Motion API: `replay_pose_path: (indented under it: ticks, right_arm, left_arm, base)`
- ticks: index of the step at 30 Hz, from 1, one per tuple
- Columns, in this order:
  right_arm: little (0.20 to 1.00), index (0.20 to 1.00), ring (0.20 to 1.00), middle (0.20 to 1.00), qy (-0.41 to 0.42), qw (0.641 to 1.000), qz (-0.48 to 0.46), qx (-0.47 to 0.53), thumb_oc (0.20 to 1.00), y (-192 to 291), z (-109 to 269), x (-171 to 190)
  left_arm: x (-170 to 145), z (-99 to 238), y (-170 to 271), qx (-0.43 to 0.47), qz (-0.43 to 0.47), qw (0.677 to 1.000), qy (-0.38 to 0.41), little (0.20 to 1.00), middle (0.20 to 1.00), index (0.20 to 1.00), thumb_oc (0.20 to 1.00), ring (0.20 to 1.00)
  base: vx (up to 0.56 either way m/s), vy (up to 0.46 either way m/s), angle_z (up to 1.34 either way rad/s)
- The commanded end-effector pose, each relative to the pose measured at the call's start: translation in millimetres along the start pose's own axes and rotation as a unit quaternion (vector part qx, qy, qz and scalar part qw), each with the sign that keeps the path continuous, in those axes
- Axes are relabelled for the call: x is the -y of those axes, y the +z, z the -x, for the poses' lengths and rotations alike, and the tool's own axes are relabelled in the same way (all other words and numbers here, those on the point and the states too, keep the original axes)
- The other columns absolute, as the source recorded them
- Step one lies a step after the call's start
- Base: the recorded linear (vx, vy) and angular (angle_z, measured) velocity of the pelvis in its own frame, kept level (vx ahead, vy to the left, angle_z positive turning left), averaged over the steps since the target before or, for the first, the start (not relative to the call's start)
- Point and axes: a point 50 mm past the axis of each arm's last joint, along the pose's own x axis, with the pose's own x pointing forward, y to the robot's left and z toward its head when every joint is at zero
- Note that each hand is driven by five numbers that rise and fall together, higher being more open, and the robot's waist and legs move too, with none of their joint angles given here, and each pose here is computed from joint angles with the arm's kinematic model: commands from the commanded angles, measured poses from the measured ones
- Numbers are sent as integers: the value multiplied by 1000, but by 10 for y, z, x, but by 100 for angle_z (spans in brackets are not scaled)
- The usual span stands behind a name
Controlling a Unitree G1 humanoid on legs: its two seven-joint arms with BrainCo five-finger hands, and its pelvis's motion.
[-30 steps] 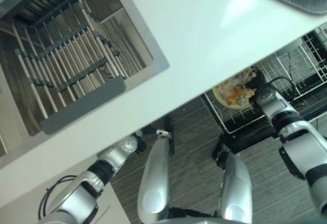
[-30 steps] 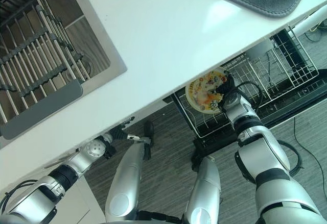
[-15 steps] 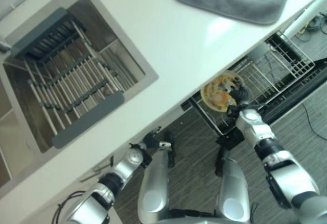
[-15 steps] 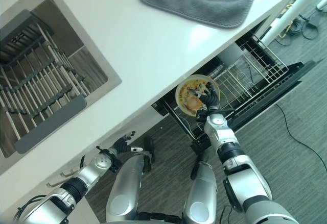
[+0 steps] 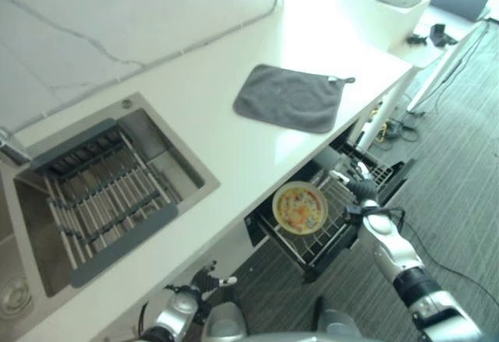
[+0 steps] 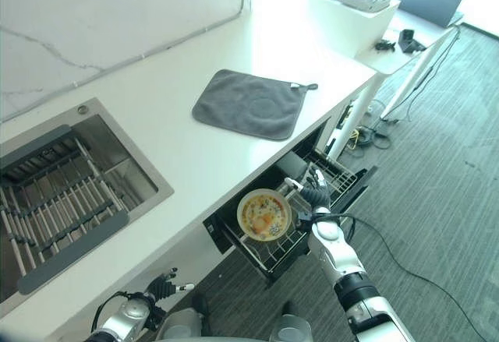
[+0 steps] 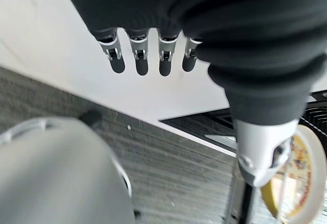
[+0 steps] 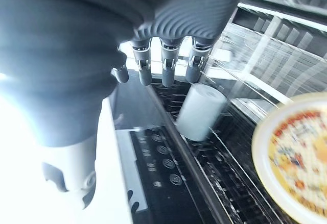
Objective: Place the dishes in the dishwasher.
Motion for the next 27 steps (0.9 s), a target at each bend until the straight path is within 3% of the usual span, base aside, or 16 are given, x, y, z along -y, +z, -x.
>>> replay_pose_path:
  ticks: [1, 9, 12, 13, 18, 22, 25, 27]
  right_arm:
    - [1000, 1000, 1000, 1000, -17, 994, 56, 88, 1000, 412, -24, 238]
    - [1000, 1000, 1000, 1000, -152, 968, 91, 178, 1000, 682, 216, 744]
    - [1000, 1000, 1000, 1000, -223, 963, 40, 148, 1000, 481, 331, 981]
    - [1000, 1000, 1000, 1000, -297, 947, -20, 120, 1000, 173, 502, 1210]
    - [1000, 1000, 1000, 1000, -337, 933, -102, 74, 1000, -211, 663, 1370]
    - [1000, 1000, 1000, 1000, -347, 918, -192, 14, 1000, -617, 696, 1319]
    - [1000, 1000, 1000, 1000, -319, 893, -314, -41, 1000, -934, 683, 1144]
    - [1000, 1000, 1000, 1000, -275, 898, -339, -49, 1000, -991, 643, 1034]
  left_arm:
    - [11, -31, 23, -10, 0, 1000, -10, 1000, 1000, 1000, 1000, 1000]
    - [134, 59, -400, -93, 88, 990, -53, 1000, 1000, 1000, 1000, 1000]
    - [147, 79, -489, -111, 116, 986, -53, 1000, 1000, 1000, 1000, 1000]
    - [178, 132, -627, -126, 135, 981, -52, 1000, 1000, 1000, 1000, 1000]
    - [170, 166, -693, -126, 179, 974, -51, 1000, 1000, 1000, 1000, 1000]
    - [91, 159, -659, -115, 154, 980, -59, 1000, 1000, 1000, 1000, 1000]
    - [130, 109, -530, -103, 113, 985, -82, 1000, 1000, 1000, 1000, 1000]
    - [170, 82, -456, -95, 94, 987, -91, 1000, 1000, 1000, 1000, 1000]
  base:
    - [75, -48, -6]
    - [37, -14, -18]
    - [28, -11, -15]
    - [37, -28, -3]
    - [37, -25, -3]
    - [76, -36, 5]
    - [83, 6, 21]
    - [72, 37, 22]
